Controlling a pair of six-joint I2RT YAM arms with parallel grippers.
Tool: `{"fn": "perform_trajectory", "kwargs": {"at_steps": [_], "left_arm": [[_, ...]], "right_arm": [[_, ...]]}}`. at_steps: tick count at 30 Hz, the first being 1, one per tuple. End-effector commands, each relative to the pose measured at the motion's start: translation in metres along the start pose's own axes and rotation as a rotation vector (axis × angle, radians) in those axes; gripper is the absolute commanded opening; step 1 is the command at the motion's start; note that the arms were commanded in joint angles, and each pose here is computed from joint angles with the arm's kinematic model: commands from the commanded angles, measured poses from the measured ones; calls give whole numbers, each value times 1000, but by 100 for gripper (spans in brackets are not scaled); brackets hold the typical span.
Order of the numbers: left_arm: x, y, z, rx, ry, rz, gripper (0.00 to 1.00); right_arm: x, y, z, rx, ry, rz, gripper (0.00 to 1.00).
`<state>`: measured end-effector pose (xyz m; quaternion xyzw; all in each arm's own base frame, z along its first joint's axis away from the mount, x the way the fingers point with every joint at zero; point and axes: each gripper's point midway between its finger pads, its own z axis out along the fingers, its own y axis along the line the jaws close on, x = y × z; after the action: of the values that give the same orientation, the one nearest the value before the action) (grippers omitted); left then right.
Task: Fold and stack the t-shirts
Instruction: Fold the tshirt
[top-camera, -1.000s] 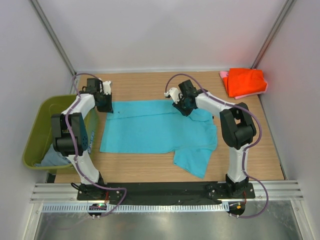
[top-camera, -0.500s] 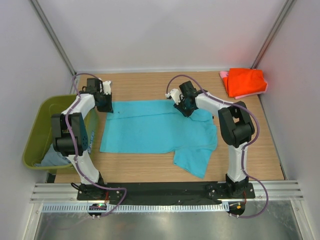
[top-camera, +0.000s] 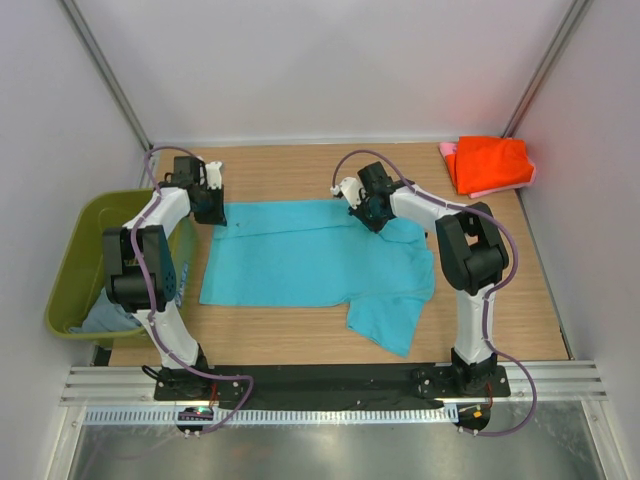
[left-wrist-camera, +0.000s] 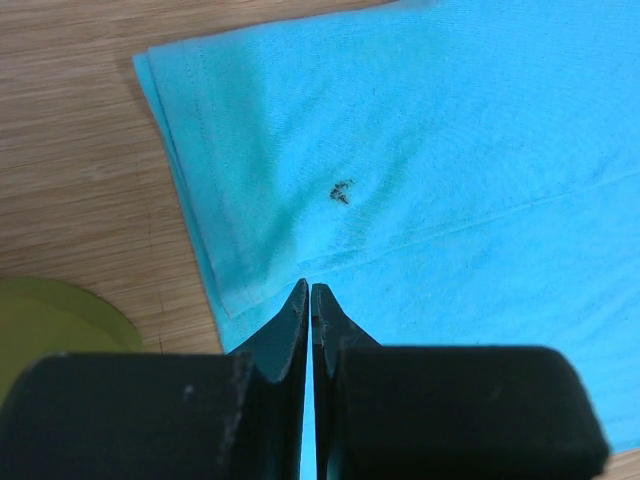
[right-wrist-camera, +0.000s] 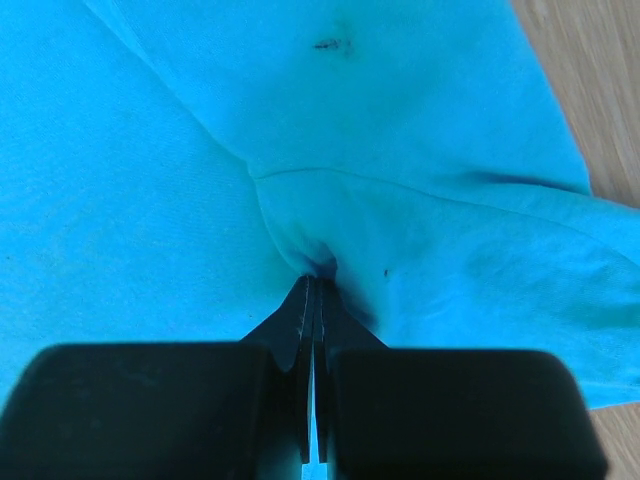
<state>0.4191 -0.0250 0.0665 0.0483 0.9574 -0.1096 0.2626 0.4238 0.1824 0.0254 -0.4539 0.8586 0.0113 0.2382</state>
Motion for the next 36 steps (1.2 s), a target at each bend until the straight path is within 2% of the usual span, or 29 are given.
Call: {"fn": "perform_trajectory", "kwargs": {"at_steps": [1,7,19,20,22,23,24,26,30,33,36], "left_arm": [[-17,-5,-3,16,-57,7,2],[-18,-6,-4,18,-66,3,2],[-24,-10,-7,24,-87,10,2],[-25,-9,-8,22,-89,10,2],[-23,-9,-9,21,-88,8,2],[-23,-9,-10,19,-89,10,2],[-21,-9,-9,21,-86,8,2],[-22,-10,-10,25,-89,9,2],[-40,-17,-6,65,-104,-17,3],[-48,-21,-2,99,-94,-16,2],[-55,-29,6,164,-71,-29,3]], "right_arm": [[-18,-13,-13,45,-51,4,1],[-38,-6,-46,15,-90,31,1],[-46,65,-68,-242,-100,6,1],[-46,67,-67,-246,-97,4,3],[-44,66,-65,-238,-89,7,12],[-45,64,-63,-228,-91,7,23],[-45,62,-62,-215,-88,13,30],[-44,51,-59,-179,-95,49,38],[-56,3,-64,-90,-173,237,40],[-59,-56,-69,28,-221,319,40],[-40,-108,-61,119,-203,393,39]]}}
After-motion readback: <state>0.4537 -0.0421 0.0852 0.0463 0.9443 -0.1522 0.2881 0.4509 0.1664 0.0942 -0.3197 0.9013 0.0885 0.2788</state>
